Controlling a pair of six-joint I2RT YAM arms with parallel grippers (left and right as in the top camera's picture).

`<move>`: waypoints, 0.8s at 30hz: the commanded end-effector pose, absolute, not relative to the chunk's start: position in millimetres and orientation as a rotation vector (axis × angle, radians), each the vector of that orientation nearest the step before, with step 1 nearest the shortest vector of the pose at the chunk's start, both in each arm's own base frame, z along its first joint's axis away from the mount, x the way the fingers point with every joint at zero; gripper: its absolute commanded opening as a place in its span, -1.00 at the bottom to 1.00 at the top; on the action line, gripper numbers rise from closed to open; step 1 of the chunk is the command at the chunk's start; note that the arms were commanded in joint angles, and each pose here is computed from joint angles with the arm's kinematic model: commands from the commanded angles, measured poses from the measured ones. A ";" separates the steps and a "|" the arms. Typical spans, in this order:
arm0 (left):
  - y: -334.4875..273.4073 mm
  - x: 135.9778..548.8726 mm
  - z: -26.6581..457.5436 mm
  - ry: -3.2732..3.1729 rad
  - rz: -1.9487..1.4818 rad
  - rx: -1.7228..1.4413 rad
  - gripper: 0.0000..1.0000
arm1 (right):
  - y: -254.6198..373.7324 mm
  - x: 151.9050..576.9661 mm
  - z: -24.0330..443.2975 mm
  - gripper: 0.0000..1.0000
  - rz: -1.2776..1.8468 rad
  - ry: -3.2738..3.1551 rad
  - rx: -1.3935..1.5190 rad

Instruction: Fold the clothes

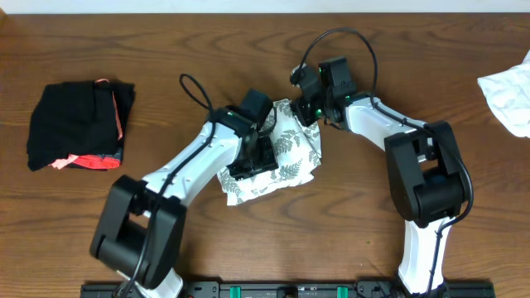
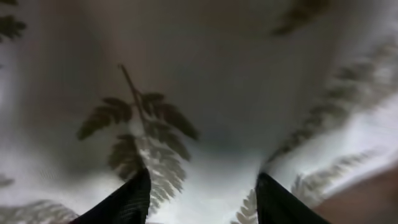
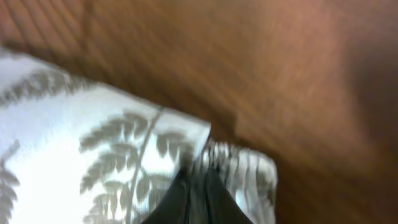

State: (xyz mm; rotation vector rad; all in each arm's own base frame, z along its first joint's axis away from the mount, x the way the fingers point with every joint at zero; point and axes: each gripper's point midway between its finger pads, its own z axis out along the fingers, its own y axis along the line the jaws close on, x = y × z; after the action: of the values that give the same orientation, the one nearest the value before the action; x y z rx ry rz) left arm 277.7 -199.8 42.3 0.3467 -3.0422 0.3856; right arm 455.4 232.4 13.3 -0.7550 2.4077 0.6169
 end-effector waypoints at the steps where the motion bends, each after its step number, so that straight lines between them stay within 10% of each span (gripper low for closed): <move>1: -183.2 275.7 19.3 -3.042 0.223 0.386 0.11 | 231.7 440.9 3.4 -0.81 0.655 2.467 -0.775; 11: -133.1 299.5 -25.6 -3.057 -0.005 0.419 0.11 | 190.1 384.5 -22.8 -0.96 0.698 2.816 -0.674; 24: -81.1 427.8 8.6 -3.421 0.436 0.235 0.11 | 205.4 332.1 -20.0 -0.97 0.864 3.047 -0.525</move>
State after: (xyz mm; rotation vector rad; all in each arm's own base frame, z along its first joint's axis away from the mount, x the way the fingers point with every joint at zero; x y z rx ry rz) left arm 416.5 -94.1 17.2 0.4302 -3.3644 0.4814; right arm 350.0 204.9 -1.7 -0.5771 2.9450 0.8934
